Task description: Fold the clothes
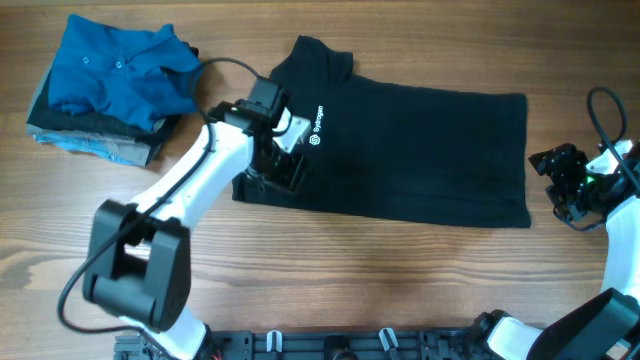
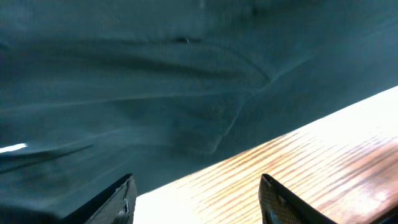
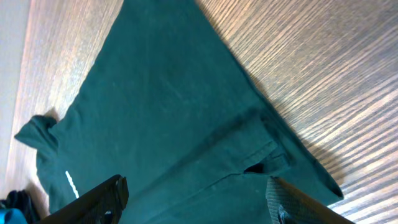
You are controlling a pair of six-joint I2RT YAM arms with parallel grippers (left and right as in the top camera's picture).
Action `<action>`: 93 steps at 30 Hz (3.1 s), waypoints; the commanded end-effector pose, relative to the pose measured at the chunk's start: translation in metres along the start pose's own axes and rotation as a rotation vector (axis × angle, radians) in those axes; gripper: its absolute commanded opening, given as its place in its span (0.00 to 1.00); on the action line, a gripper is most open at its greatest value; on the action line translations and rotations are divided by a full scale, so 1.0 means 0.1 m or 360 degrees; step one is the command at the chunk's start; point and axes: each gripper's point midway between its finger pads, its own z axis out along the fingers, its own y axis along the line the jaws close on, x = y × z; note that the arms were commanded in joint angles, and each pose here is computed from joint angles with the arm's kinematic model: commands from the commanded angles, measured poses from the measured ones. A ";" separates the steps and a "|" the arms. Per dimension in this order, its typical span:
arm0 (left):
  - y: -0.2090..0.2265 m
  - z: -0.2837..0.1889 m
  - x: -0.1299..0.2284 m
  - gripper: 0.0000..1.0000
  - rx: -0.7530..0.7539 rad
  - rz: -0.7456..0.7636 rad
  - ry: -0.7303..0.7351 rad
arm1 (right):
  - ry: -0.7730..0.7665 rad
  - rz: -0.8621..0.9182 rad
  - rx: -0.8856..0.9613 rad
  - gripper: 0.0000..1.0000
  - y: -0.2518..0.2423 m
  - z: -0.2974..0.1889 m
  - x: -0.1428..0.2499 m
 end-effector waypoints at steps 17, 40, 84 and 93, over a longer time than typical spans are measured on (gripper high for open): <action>0.00 0.61 0.04 0.39 -0.0150 0.0112 0.0077 | -0.0003 -0.0067 -0.0080 0.76 0.11 -0.05 -0.02; 0.06 0.13 -0.99 0.27 -0.0388 0.0325 -0.0454 | -0.0006 -0.0063 -0.0081 0.76 0.12 -0.05 -0.03; 0.24 0.02 -0.46 0.04 -0.0267 -0.0199 -0.0107 | -0.0007 -0.0063 -0.0074 0.72 0.11 -0.05 -0.03; 0.54 0.45 -0.75 0.04 -0.0256 -0.0217 -0.0483 | -0.0006 -0.0062 -0.0075 0.71 0.11 -0.05 -0.03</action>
